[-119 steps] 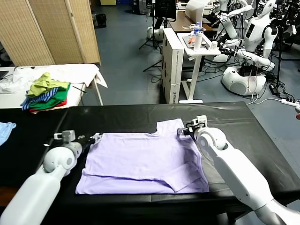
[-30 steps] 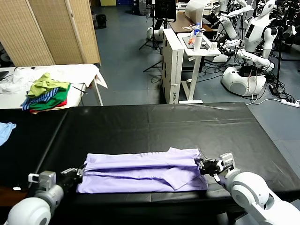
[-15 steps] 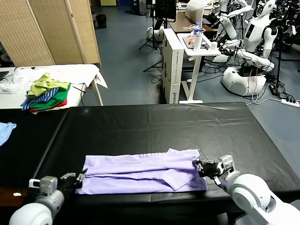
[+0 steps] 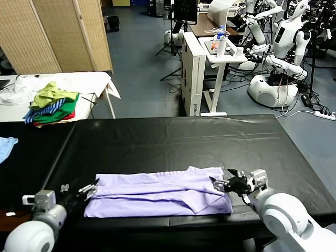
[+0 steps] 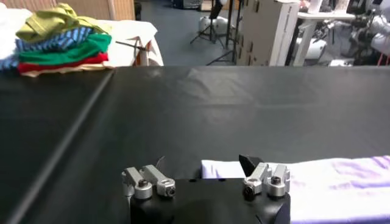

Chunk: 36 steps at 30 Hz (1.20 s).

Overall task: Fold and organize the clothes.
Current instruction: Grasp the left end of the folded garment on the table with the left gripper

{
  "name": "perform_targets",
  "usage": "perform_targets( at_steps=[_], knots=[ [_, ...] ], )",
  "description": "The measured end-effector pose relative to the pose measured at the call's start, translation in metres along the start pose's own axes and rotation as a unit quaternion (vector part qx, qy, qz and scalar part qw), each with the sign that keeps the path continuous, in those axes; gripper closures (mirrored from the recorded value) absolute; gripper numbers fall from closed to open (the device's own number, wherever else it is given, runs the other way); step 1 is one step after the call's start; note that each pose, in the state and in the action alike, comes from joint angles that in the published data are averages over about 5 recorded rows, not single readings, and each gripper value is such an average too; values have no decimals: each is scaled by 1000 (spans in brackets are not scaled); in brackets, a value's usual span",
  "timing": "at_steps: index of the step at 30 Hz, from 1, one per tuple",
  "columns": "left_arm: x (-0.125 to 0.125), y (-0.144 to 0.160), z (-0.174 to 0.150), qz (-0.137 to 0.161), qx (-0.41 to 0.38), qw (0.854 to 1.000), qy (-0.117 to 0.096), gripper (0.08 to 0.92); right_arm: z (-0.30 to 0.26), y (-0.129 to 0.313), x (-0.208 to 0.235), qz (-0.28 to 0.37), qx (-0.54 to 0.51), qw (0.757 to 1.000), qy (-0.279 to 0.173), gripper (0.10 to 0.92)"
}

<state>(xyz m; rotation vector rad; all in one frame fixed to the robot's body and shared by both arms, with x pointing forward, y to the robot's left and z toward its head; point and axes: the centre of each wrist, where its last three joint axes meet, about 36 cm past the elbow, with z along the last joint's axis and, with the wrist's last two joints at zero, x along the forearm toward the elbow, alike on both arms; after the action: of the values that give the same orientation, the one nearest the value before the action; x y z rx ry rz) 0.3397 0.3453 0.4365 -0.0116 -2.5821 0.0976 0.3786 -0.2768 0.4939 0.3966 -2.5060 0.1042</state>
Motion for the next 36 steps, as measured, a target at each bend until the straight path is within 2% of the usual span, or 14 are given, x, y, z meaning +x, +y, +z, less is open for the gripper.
perform_targets(
  at_steps=[10,14,21,36],
  knots=[
    [-9,3,9,-4,6,1000,10,92,10,-9,-43,14,-51,999,-3,130],
    [-9,3,10,-1,8,1000,9,93,14,-10,-54,16,-57,998,2,184],
    [-12,1,7,15,17,1000,-6,97,20,-11,-60,18,-61,998,11,275],
    [-22,0,11,18,26,999,-1,230,24,-10,-61,18,-65,998,14,391]
  ],
)
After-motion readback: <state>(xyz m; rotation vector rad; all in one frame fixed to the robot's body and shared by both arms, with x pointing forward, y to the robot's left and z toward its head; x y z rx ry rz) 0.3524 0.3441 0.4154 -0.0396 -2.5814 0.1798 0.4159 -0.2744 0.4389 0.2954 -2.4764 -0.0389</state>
